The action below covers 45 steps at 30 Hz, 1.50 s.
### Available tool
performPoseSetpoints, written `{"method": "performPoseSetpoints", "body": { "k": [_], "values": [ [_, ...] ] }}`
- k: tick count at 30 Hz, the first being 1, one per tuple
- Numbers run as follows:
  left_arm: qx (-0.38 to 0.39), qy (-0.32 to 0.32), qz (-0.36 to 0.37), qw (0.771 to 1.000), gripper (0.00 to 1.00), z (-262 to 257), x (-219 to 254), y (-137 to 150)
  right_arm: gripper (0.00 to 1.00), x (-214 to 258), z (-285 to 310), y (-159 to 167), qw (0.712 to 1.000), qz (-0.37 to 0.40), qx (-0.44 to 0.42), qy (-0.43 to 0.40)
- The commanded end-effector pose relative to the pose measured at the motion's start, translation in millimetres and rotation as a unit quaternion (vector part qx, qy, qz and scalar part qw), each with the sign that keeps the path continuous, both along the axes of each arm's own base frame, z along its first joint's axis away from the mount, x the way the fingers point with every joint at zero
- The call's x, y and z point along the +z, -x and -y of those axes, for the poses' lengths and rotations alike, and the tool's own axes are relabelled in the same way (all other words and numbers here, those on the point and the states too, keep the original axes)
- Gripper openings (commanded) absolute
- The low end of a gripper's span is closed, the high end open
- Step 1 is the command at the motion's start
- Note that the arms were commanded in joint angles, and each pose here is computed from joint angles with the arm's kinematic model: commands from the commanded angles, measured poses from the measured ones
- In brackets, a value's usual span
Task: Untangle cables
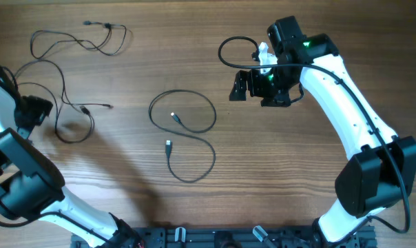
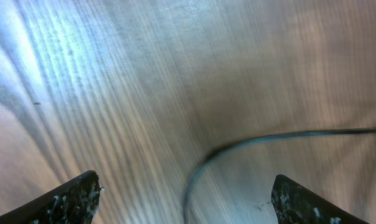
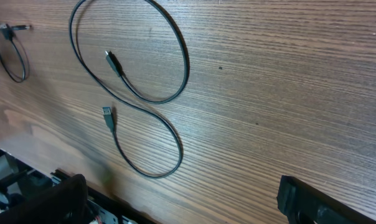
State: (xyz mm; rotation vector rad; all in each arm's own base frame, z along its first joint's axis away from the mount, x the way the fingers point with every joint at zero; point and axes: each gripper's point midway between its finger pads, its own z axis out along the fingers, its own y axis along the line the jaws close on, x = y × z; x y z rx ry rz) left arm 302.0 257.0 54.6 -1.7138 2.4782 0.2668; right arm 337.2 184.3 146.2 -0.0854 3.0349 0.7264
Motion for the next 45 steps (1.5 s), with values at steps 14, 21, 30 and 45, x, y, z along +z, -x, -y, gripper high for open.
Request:
{"method": "performPoseSetpoints", "body": {
  "k": [14,21,30,45],
  "values": [
    [-0.053,0.102,0.001,0.993,0.7,49,-71,26,1.0,-4,-1,-2,1.0,0.002,0.001,0.005],
    [-0.06,0.208,0.139,0.966,0.21,85,-64,-21,1.0,-4,-1,-3,1.0,0.003,0.0,0.004],
    [-0.031,0.231,0.225,0.946,0.07,86,-50,-56,1.0,-5,0,1,1.0,-0.006,0.0,0.007],
    [-0.11,0.115,0.392,0.906,0.85,86,152,-69,1.0,-5,1,2,1.0,-0.009,0.0,0.008]
  ]
}}
